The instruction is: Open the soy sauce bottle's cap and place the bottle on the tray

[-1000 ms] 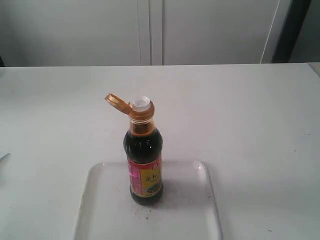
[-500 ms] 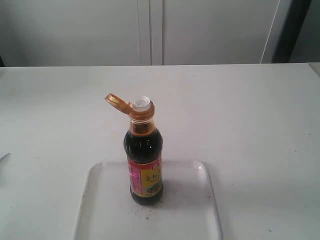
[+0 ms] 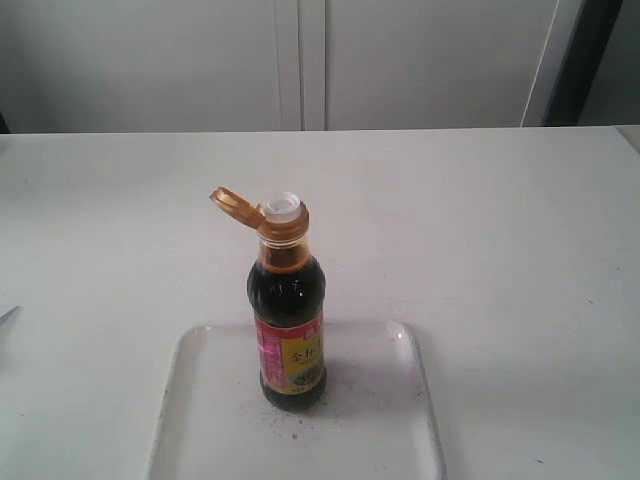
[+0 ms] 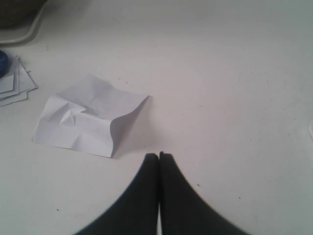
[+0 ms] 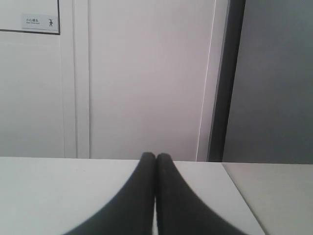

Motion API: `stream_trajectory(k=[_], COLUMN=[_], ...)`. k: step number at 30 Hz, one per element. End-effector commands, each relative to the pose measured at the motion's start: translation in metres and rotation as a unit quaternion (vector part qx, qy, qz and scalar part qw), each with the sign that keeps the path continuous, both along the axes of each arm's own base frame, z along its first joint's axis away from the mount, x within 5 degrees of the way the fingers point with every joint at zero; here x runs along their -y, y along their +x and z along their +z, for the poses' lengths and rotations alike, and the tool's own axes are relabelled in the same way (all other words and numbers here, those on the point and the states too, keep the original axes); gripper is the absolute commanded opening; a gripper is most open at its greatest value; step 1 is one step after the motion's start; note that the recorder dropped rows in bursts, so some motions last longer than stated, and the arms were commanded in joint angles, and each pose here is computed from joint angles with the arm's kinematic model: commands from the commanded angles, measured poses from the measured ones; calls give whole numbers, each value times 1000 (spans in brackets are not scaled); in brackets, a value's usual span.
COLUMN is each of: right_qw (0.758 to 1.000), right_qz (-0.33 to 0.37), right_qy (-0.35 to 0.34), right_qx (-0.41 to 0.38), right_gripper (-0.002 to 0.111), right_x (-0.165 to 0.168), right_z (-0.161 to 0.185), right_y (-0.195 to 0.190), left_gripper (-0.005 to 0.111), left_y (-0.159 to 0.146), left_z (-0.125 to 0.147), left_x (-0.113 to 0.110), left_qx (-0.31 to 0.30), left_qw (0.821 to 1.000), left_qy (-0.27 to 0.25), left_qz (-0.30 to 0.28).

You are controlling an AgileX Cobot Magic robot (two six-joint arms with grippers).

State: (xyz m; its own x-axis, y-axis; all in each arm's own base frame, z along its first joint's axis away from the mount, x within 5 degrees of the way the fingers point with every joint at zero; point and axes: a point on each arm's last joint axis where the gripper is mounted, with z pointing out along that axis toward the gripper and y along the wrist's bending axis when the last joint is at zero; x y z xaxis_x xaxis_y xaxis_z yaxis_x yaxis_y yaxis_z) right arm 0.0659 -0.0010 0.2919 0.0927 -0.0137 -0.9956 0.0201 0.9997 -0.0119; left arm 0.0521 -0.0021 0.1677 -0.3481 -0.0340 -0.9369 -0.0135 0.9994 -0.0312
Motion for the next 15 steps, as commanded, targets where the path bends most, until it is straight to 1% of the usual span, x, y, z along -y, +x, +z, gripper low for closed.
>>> stream_trajectory(k=[1,4,9,15], right_qw=[1000,999,999,998], right_qz=[0,2,4,-3], right_qy=[4,21,19,-2], right_qx=[-21,-41,-45,-56], right_gripper=[0,0,0,0], right_x=[0,-1,-1,0], right_z=[-6,-10,-18,-51], right_y=[-3,-9,-20,-19], left_gripper=[0,0,0,0], left_y=[0,0,0,0], left_z=[0,0,0,0], left_x=[0,0,0,0], left_qx=[4,4,4,4], left_qw=[1000,1000,1000,1000], left_qy=[-3,-3,-3,-3], left_qz=[1,1,1,1])
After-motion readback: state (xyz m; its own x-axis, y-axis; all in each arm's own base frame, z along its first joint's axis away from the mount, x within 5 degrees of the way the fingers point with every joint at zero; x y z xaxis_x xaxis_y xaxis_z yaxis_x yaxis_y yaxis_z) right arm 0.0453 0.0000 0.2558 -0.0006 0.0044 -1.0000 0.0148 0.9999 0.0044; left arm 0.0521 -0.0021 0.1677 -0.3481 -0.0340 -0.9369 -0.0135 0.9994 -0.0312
